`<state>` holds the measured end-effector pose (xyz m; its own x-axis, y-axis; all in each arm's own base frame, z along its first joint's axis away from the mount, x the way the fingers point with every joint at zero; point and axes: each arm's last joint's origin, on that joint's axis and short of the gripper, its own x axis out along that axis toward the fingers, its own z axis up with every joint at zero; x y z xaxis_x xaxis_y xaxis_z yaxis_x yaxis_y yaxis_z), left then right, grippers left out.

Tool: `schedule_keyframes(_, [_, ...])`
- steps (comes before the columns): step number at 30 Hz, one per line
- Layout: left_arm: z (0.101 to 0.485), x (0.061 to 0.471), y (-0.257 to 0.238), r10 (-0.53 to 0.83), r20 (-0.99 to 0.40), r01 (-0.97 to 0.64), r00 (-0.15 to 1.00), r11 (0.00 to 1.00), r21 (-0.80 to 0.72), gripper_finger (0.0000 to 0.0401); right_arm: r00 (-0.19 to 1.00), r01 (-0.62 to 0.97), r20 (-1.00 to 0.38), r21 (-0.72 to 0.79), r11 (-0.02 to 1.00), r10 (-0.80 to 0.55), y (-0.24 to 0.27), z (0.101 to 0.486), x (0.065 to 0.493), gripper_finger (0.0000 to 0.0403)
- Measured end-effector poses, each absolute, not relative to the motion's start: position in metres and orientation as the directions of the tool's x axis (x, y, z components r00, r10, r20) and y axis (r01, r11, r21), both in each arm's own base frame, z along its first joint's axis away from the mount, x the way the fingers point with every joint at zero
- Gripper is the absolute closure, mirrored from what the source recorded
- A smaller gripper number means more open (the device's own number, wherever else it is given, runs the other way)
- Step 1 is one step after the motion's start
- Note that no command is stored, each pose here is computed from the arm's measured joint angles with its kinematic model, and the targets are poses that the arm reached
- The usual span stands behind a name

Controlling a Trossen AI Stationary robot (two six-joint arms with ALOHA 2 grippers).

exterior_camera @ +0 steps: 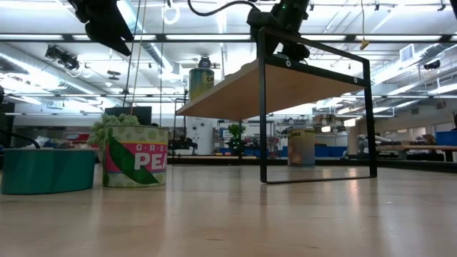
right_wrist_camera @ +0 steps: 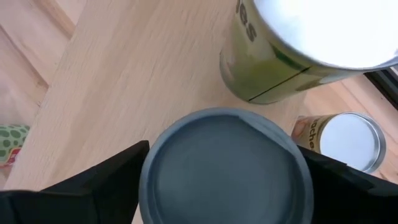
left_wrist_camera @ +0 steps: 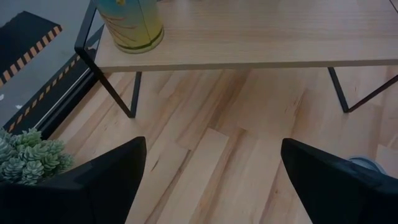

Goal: Pick and place cans onto a shelf
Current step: Put the canned mix vegetables on the shelf, then put the canned peaches on the shelf

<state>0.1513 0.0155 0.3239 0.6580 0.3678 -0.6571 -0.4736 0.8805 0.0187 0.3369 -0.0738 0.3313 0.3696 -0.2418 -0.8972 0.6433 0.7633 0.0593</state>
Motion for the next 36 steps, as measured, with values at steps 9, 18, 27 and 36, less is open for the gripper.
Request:
schedule_keyframes(9, [0.324,0.151,0.015,0.368,-0.657,-0.474,0.658,0.88,0.018,0.0024,0.428,0.637,-0.858,0.062,0.768,-0.286,-0.077,0.367,0.333,0.0043])
schedule_keyframes(18, [0.324,0.151,0.015,0.364,-0.658,-0.472,0.66,0.881,0.014,0.0024,0.412,0.674,-0.83,0.001,0.739,-0.375,-0.096,0.393,0.306,0.0043])
schedule_keyframes(27, [0.324,0.152,0.015,0.336,-0.664,-0.439,0.667,0.899,0.014,0.0024,0.384,0.734,-0.823,-0.002,0.679,-0.418,-0.128,0.391,0.27,0.0049])
schedule_keyframes(36, [0.324,0.151,0.015,0.368,-0.656,-0.461,0.658,0.887,0.036,0.0024,0.349,0.737,-0.865,0.015,0.676,-0.361,-0.168,0.338,0.259,0.0049])
